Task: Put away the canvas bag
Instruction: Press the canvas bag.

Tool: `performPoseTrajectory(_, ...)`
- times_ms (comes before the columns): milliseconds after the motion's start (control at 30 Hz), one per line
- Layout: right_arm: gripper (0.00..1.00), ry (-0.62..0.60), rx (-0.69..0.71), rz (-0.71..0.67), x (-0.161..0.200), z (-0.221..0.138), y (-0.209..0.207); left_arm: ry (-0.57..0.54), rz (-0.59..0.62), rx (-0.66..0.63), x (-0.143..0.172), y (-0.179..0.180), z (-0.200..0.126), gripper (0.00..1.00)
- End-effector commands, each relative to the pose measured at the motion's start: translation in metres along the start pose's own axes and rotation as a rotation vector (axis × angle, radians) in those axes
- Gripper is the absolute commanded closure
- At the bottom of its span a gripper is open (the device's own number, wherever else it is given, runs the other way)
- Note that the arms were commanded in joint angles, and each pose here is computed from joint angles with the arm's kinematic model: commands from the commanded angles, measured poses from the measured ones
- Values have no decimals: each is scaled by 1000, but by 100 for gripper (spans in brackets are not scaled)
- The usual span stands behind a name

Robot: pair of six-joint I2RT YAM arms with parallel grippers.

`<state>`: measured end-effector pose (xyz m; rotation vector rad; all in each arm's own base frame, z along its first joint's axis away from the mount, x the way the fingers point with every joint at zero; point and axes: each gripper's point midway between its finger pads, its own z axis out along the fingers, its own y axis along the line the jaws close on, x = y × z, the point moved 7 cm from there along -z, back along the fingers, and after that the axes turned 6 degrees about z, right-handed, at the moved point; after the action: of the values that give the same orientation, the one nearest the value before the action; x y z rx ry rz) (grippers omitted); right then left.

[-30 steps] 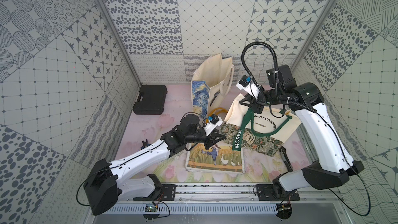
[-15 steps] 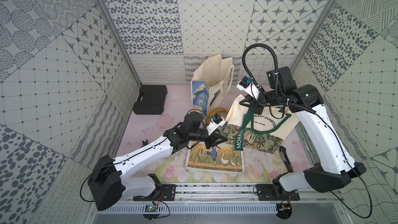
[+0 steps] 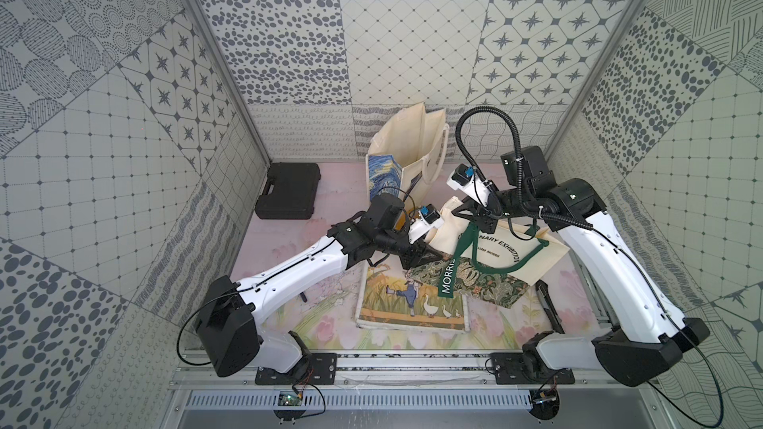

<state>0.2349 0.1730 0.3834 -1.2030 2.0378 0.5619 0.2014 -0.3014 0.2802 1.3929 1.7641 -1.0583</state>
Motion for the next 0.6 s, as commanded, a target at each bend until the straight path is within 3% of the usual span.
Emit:
performPoseTrajectory(0,100,-85,-13,-47,-10,-5,8,-54,65,50,-18,1,-10,66)
performPoseTrajectory(367,100,-25,-176,-13,7,11,24,-112,85,57,-36,11,-20,66)
performPoseTrajectory(400,100,-12,-197,-5,8,13,25,-124,90,72,-37,10,-21,69)
performPoseTrajectory(467,100,7,-235,9,9,19,26,-152,103,131,-38,7,-24,100)
performPoseTrajectory(567,100,13,-258,19,9,22,26,-210,115,185,-35,9,-33,100)
